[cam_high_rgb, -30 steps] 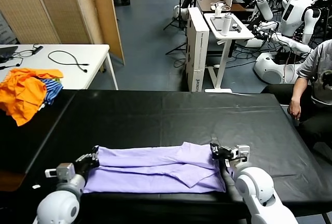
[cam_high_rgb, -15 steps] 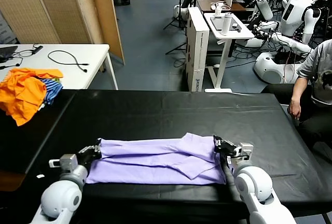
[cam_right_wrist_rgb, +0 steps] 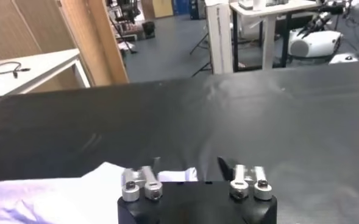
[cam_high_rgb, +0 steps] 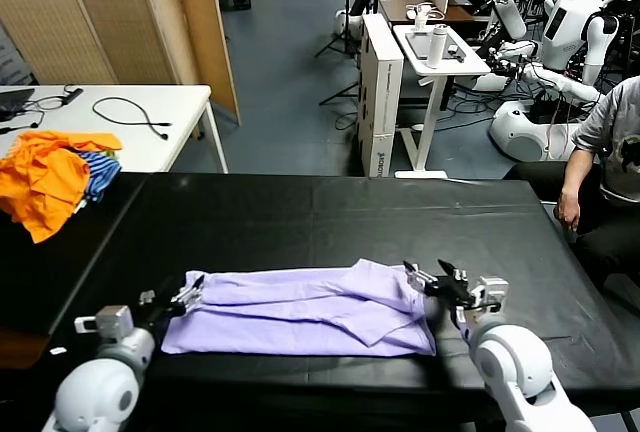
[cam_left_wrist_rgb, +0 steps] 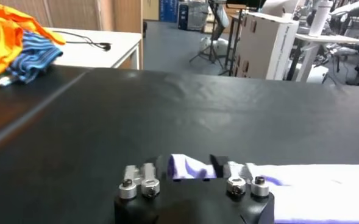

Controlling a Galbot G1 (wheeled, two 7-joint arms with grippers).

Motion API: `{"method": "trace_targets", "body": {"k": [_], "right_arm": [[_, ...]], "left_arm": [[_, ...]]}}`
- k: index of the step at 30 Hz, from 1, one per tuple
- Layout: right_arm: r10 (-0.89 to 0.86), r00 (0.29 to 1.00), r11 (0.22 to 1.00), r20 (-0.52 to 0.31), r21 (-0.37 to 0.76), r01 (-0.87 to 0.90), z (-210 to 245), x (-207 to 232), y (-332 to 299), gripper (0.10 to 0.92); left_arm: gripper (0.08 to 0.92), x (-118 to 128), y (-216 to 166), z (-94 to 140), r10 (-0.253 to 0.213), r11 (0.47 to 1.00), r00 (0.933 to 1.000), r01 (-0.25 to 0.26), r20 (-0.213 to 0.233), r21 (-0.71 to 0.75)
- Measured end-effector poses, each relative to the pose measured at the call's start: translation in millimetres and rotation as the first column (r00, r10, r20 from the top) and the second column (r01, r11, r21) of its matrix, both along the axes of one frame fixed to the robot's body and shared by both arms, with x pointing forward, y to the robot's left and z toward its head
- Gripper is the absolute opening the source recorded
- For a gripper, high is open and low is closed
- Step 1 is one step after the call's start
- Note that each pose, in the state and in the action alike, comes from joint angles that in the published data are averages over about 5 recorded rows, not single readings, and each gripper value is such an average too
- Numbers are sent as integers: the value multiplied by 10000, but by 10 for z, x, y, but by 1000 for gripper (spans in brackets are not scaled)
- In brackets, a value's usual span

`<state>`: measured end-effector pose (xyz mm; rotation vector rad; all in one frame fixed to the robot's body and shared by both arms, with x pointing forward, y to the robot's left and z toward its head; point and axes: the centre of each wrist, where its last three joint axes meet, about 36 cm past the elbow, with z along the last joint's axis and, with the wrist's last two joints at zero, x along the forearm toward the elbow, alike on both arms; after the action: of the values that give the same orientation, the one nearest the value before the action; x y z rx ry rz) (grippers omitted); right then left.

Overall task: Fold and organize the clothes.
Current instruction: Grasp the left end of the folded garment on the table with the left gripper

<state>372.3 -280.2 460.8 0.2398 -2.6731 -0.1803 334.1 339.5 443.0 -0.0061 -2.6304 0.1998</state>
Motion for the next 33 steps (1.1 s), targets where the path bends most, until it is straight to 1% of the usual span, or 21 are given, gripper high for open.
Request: {"method": "trace_targets", "body": {"k": [4, 10, 14, 22, 29, 33], "right_arm": [[0, 9999, 10000, 111, 21, 0, 71, -95, -33, 907], [-53, 9999, 10000, 129, 49, 53, 96, -174, -41, 907], [-39, 9999, 10000, 148, 59, 38, 105, -188, -35, 907], [-56, 9999, 10000, 118, 83, 55, 96, -204, -29, 907], [-60, 9999, 9999, 123, 123, 58, 91, -198, -17, 907], [-73, 9999, 9999, 104, 142, 72, 82, -203, -11, 907]], "left_arm": [[907, -33, 119, 85, 15, 9965, 9994, -45, -360, -839], [907, -90, 207, 59, -89, 9853, 9979, -22, -639, -1708], [907, -123, 210, 5, -119, 9848, 9973, -9, -727, -1739], [907, -183, 224, -126, 50, 9843, 9961, -203, -877, -1752], [907, -231, 156, -192, 3, 9842, 9959, -164, -904, -1765], [881, -235, 126, -226, -13, 9829, 9957, -157, -921, -1833]]}}
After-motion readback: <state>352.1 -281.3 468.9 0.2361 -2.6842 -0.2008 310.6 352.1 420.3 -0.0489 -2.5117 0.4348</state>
